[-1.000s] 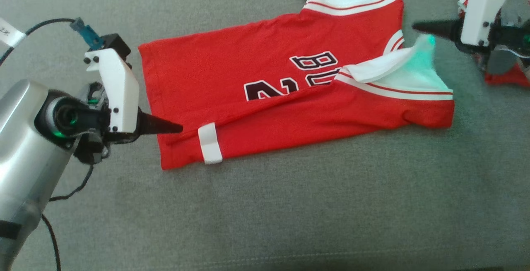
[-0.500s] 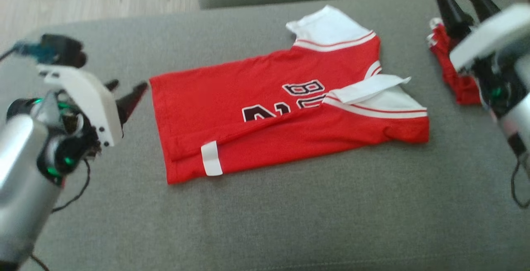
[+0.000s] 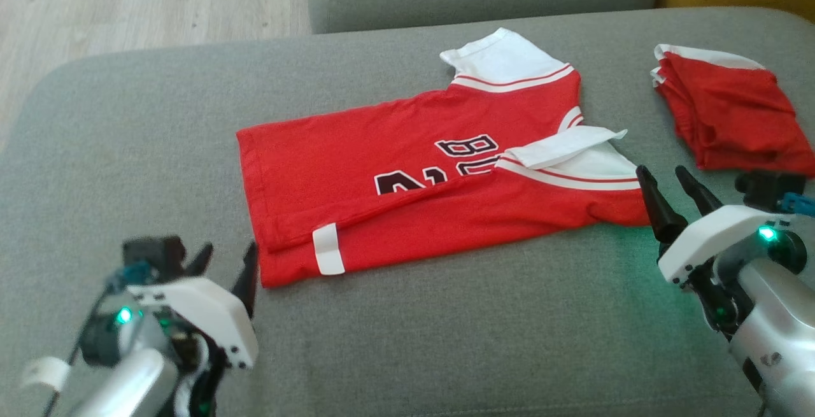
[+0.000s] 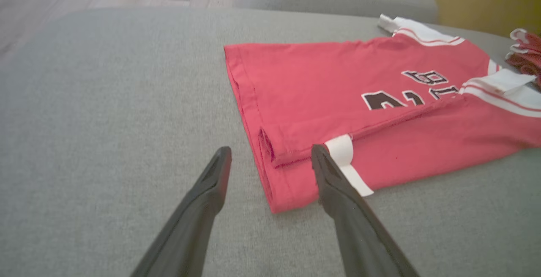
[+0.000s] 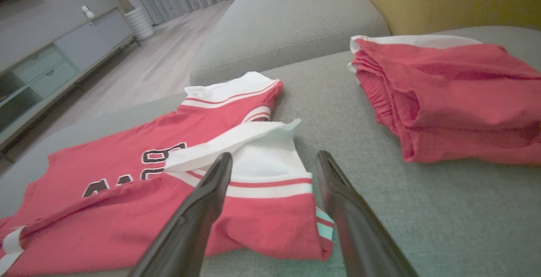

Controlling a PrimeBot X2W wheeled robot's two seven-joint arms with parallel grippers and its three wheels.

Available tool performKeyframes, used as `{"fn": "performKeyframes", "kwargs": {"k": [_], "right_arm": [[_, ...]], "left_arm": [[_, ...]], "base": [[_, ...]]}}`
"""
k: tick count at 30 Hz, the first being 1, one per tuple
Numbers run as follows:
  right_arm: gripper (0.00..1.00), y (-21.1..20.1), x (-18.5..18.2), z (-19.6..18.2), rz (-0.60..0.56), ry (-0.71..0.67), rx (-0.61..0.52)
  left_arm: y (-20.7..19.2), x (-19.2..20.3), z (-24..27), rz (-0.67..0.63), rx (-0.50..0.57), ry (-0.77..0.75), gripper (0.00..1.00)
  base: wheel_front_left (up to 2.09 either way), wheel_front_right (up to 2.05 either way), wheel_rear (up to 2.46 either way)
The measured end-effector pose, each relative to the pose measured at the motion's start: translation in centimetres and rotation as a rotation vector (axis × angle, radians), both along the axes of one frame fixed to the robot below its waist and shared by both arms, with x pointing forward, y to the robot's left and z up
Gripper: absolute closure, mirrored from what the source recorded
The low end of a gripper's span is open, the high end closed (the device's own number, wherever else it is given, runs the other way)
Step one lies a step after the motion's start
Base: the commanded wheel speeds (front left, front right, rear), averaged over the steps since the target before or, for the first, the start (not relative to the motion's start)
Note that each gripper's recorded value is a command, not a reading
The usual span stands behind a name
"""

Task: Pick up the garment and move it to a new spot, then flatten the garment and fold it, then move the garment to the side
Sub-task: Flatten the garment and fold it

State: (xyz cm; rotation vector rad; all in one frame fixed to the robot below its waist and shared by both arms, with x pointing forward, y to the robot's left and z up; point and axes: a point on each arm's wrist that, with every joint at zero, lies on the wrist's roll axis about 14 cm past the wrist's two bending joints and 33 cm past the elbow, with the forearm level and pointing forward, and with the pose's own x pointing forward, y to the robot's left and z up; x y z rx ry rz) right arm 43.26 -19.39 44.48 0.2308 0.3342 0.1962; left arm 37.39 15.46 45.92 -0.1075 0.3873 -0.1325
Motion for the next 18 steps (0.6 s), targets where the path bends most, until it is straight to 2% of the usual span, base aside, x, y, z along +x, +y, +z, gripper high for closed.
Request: {"fn": "performKeyframes", "kwargs": {"k": [10, 18], "right_arm": [[0.0, -0.7, -0.6, -4.8, -0.021, 0.202, -0.053], [0.0, 0.9, -0.8, -6.9, 0.018, 0.3, -0.053]], "left_arm": [[-2.1, -2.4, -5.6, 0.004, -0.016, 0.19, 0.0], [-2.7, -0.5, -6.7, -0.001, -0.008, 0.22, 0.0]], "base": [[0.0, 0.0, 0.0], [0.0, 0.0, 0.0]]}}
